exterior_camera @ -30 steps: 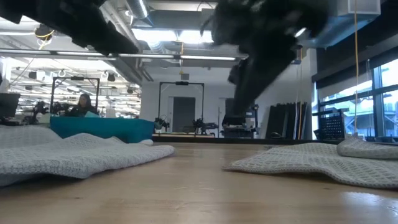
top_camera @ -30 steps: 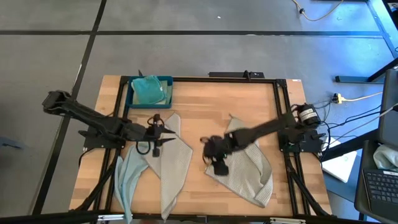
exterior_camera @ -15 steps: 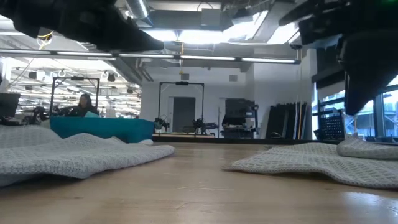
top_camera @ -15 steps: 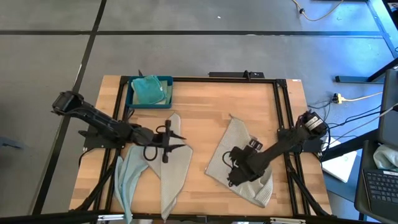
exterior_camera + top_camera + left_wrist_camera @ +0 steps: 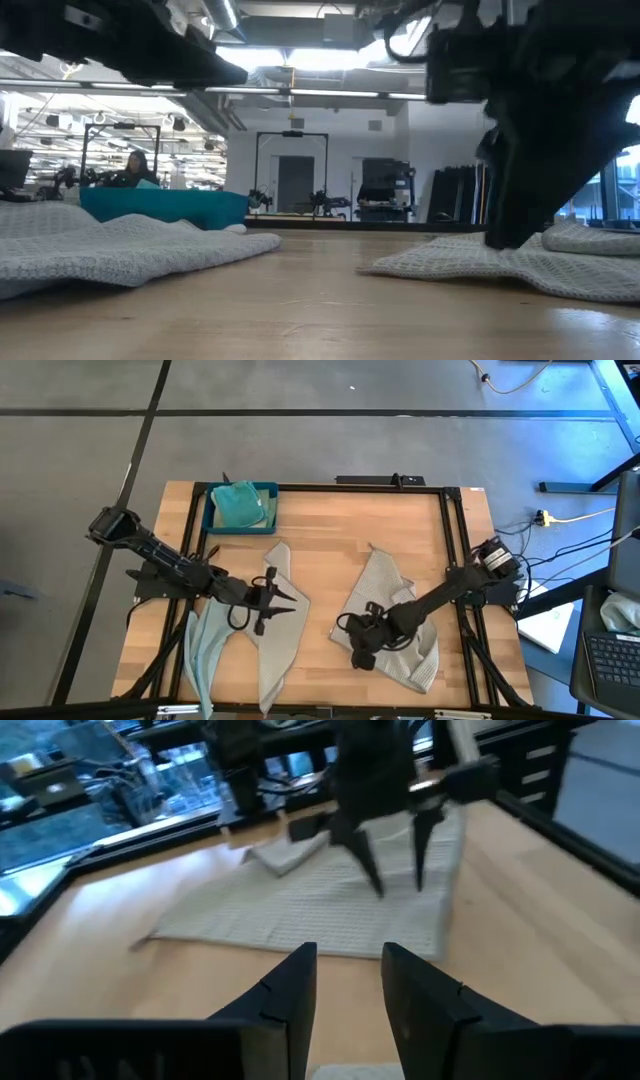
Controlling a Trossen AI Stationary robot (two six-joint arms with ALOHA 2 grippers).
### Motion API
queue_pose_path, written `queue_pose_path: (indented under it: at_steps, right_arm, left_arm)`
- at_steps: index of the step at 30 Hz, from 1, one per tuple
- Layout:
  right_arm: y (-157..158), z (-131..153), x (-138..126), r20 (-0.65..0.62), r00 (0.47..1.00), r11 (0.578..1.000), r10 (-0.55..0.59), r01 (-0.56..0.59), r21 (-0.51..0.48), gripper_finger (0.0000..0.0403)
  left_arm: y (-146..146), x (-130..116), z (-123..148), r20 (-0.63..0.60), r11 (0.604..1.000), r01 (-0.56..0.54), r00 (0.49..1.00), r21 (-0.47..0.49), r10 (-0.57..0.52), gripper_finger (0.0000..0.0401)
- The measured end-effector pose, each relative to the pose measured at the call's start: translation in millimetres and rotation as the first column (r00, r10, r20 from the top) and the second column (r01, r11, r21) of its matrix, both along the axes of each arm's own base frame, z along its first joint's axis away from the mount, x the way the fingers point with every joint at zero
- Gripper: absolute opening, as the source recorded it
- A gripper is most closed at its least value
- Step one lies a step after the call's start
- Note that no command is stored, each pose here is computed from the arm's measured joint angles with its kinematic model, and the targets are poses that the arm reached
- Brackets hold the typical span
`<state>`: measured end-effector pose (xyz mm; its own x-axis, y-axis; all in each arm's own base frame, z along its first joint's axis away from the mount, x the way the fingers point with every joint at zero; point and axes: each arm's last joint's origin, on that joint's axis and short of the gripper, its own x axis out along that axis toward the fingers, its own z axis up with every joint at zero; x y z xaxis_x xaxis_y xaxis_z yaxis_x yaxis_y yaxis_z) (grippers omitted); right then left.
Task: Fold microfiber towels
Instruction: Fold the right gray towel
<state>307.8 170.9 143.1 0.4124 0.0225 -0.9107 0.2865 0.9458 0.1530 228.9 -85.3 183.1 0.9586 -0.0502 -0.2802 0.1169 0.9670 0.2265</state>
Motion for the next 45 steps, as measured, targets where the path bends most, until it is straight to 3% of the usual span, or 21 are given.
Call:
queue_pose_path:
  at_steps: [4,10,14,17,21,24,26,29,32,34,39,45]
  right_arm:
    - [-7,-15,12,0.001,0.997,0.996,0.075,-0.075,-0.038,0.0177]
    - [-26,-23,37,0.103,0.981,0.982,0.163,-0.151,-0.112,0.0177]
    - [-70,-23,53,0.132,0.989,0.975,0.068,-0.037,-0.221,0.0177]
    - [-119,-24,67,0.178,0.982,0.956,-0.062,0.110,-0.273,0.0177]
    - [-198,-17,87,0.363,0.898,0.901,-0.248,0.352,-0.255,0.0177]
    - [-245,-6,90,0.398,0.879,0.877,-0.261,0.388,-0.282,0.0177]
    - [-260,9,91,0.398,0.890,0.903,-0.222,0.342,-0.261,0.0177]
    - [-256,44,88,0.378,0.922,0.939,-0.088,0.203,-0.277,0.0177]
    - [-233,61,71,0.203,0.978,0.944,0.053,0.017,-0.329,0.0177]
    - [-213,71,57,0.096,0.986,0.939,0.133,-0.094,-0.331,0.0177]
    - [-156,88,14,-0.167,0.924,0.900,0.345,-0.376,-0.221,0.0177]
    - [-107,80,-31,-0.316,0.869,0.905,0.382,-0.421,-0.065,0.0177]
  left_arm:
    - [-7,-3,-1,-0.006,1.000,0.018,1.000,0.001,-0.018,0.0108]
    - [-13,-7,-1,-0.002,0.999,-0.014,1.000,0.031,0.014,0.0108]
    - [-13,-7,-2,-0.014,0.999,-0.026,1.000,0.036,0.027,0.0108]
    - [-12,-7,-3,-0.024,0.999,-0.030,0.999,0.031,0.031,0.0108]
    - [-12,-8,-4,-0.031,0.998,-0.046,0.998,0.050,0.048,0.0108]
    - [-11,-8,-5,-0.031,0.995,-0.070,0.997,0.064,0.072,0.0108]
    - [-11,-8,-5,-0.038,0.994,-0.079,0.996,0.072,0.082,0.0108]
    - [-11,-9,-7,-0.054,0.995,-0.080,0.995,0.064,0.084,0.0108]
    - [-12,-11,-9,-0.072,0.995,-0.082,0.994,0.049,0.086,0.0108]
    - [-14,-11,-9,-0.075,0.996,-0.082,0.994,0.031,0.084,0.0108]
    - [-19,-13,-8,-0.070,0.997,-0.076,0.995,-0.022,0.075,0.0108]
    - [-25,-16,-8,-0.069,0.995,-0.070,0.996,-0.078,0.064,0.0108]
